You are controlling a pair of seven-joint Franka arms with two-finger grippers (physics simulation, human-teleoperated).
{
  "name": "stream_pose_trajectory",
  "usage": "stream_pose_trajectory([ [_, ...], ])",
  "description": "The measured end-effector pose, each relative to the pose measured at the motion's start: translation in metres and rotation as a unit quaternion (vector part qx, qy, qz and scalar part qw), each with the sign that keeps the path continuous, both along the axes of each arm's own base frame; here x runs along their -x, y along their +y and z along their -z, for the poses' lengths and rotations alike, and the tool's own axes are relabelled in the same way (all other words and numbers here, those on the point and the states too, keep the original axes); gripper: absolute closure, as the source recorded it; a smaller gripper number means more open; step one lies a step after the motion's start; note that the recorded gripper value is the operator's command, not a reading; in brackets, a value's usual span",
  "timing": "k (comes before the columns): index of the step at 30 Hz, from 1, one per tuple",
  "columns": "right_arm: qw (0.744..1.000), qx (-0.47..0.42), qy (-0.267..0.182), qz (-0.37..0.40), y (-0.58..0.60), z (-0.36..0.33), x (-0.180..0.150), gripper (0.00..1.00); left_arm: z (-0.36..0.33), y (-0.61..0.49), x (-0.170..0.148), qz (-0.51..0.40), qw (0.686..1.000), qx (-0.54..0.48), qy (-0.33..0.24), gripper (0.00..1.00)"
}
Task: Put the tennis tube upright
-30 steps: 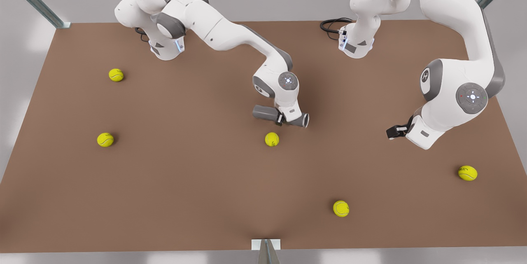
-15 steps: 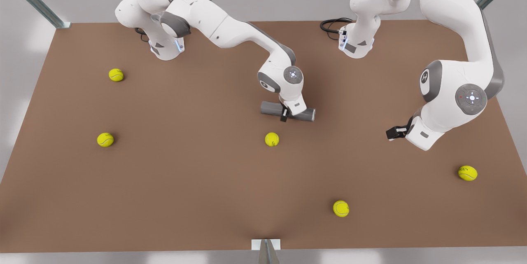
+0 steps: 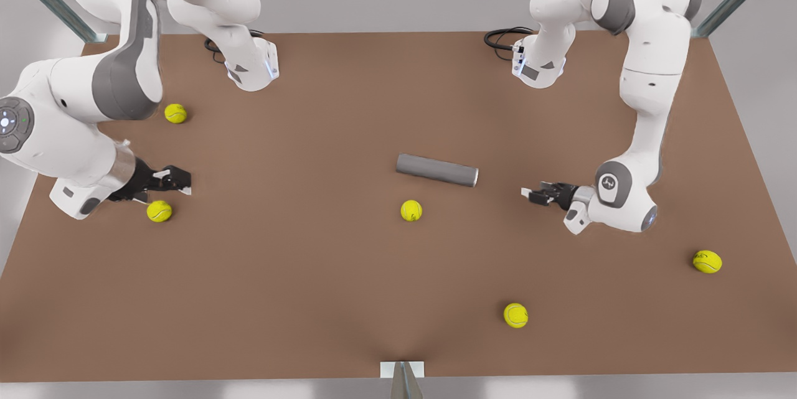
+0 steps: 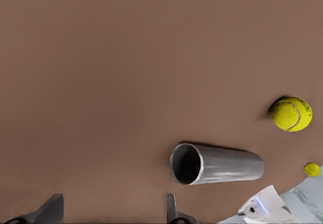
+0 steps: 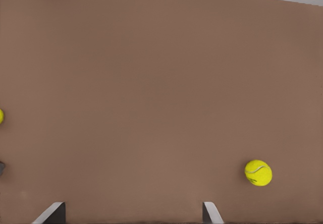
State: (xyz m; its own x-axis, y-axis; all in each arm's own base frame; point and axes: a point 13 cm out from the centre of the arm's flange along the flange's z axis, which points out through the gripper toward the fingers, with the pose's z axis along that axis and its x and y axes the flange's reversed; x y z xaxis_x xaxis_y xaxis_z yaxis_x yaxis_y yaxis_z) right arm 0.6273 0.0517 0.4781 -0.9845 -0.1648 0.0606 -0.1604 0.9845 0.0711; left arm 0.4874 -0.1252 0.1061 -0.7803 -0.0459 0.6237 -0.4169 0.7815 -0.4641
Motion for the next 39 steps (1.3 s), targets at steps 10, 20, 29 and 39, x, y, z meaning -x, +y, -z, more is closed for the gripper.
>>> stream_pose_trajectory([
  [10,0.995,-0.031,0.091,0.041,-0.031,0.021,0.030,0.00,-0.003,-0.116,0.003,-0.007,0.974,0.159,-0.161,0.00],
  [20,0.993,-0.030,0.102,0.048,-0.034,0.026,0.032,0.00,0.024,-0.142,0.016,0.071,0.943,0.210,-0.247,0.00],
  [29,0.993,-0.031,0.104,0.048,-0.032,0.026,0.033,0.00,0.031,-0.141,0.036,0.116,0.923,0.232,-0.283,0.00],
  [39,0.993,-0.032,0.105,0.050,-0.031,0.026,0.034,0.00,0.028,-0.156,0.052,0.151,0.906,0.251,-0.306,0.00],
])
